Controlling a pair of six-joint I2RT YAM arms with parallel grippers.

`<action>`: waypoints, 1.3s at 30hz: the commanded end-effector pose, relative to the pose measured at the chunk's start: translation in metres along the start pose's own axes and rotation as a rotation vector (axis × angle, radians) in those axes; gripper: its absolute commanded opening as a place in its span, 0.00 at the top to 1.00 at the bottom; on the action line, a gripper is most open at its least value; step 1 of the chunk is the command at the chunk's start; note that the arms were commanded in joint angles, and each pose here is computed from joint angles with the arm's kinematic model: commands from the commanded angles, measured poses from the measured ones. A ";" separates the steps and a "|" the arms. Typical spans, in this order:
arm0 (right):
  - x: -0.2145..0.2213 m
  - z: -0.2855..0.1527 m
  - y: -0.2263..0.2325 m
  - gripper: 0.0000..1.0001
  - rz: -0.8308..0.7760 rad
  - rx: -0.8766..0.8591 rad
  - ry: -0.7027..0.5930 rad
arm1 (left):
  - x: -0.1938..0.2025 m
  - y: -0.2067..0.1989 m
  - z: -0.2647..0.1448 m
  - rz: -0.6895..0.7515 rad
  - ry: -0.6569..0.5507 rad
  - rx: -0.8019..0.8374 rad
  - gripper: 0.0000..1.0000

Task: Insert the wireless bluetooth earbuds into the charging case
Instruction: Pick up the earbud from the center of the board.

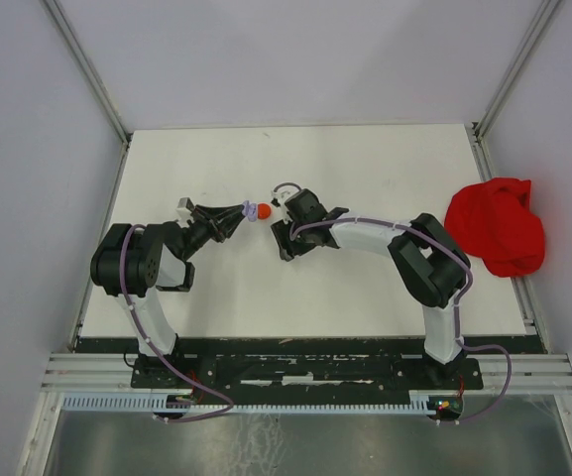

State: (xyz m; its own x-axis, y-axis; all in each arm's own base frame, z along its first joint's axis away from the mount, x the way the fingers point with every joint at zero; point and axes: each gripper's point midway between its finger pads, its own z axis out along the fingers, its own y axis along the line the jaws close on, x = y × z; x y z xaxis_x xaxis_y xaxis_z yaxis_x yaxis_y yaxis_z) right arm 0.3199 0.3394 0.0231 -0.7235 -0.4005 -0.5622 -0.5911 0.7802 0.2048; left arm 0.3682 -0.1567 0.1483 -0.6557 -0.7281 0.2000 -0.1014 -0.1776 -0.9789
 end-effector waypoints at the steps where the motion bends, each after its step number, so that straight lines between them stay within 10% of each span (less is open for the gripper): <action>1: -0.026 0.003 0.005 0.37 0.001 -0.001 -0.062 | 0.009 -0.026 -0.005 0.048 0.035 0.085 0.97; 18: -0.071 -0.031 0.002 0.37 -0.072 0.060 -0.147 | 0.007 -0.023 -0.004 0.048 0.030 0.080 0.97; 39: -0.032 -0.026 -0.025 0.46 -0.114 0.145 0.168 | 0.010 -0.026 -0.004 0.065 0.036 0.069 0.97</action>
State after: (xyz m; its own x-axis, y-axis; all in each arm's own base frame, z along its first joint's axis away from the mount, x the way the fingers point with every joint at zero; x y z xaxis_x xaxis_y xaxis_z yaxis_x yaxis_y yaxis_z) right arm 0.3445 0.3181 0.0488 -0.7216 -0.5390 -0.4344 -0.6075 0.7939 0.0242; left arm 0.3676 -0.1557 0.1523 -0.6591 -0.7271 0.1921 -0.0902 -0.1772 -0.9800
